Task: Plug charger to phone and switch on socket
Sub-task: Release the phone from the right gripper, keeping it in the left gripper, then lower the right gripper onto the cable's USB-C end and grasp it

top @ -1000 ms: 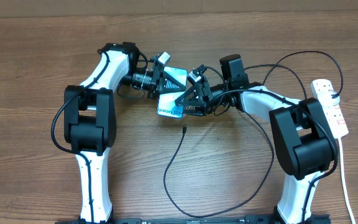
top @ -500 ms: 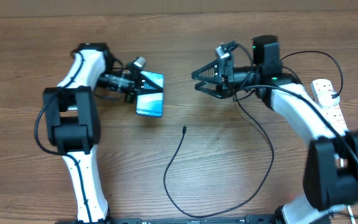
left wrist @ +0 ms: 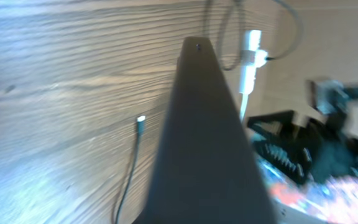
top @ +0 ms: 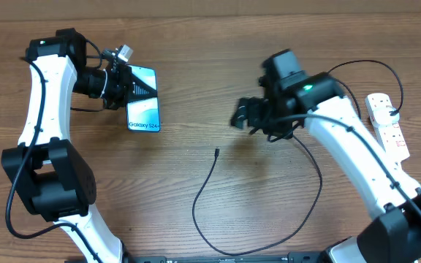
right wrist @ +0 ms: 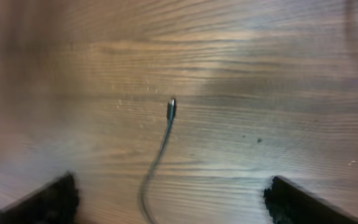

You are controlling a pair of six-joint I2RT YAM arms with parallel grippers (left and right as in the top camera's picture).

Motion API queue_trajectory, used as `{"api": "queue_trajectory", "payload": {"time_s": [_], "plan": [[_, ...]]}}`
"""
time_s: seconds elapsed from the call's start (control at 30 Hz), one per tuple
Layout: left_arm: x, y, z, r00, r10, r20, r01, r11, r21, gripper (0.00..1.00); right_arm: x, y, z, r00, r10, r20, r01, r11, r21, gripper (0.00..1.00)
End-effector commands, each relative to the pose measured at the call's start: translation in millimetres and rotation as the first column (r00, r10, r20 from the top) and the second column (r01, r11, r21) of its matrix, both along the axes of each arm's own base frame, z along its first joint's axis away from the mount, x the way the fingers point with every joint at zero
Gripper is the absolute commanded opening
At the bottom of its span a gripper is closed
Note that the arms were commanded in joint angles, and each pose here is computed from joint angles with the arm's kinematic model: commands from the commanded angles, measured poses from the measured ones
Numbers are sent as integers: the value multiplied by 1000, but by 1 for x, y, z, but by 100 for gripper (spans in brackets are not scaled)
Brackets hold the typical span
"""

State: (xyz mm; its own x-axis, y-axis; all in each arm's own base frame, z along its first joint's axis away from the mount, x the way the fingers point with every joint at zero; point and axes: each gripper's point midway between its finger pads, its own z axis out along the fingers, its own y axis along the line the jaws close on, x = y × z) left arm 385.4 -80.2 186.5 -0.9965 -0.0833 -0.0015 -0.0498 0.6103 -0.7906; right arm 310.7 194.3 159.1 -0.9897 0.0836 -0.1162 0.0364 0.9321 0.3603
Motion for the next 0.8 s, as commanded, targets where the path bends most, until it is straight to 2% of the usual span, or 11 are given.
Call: {"api": "queue_trajectory", "payload": {"time_s": [0.0,0.13,0.2,0.27,0.37,0.4,0.53,0.63,0.77], "plan": [[-4,10,1,999,44,-28,-41,994,98,4,-4,13,9,991,82,104,-72,993,-96,100],[-7,10,-1,999,28,-27,-25,995,100,4,-21,58,16,976,185,117,-188,982,11,100],[-9,11,-2,999,24,-35,-20,995,99,4,-23,70,18,968,210,140,-215,976,21,100],[-11,12,-4,999,21,-42,-17,995,98,4,-24,76,18,967,211,146,-217,976,29,93],[-14,11,-10,998,15,-53,-10,995,98,4,-19,68,8,990,89,109,-87,996,-15,69],[-15,11,-12,998,16,-60,-10,995,97,4,-17,64,3,994,47,97,-44,998,-41,67],[-17,7,-20,997,17,-73,-12,998,65,4,-20,56,-26,998,-57,5,57,992,-113,63],[-17,1,-24,997,21,-74,-20,1000,14,4,-26,59,-55,994,-78,-71,65,984,-166,62],[-14,3,-30,997,37,-72,-36,999,17,4,-37,66,-89,984,-105,-144,70,971,-228,61]]}}
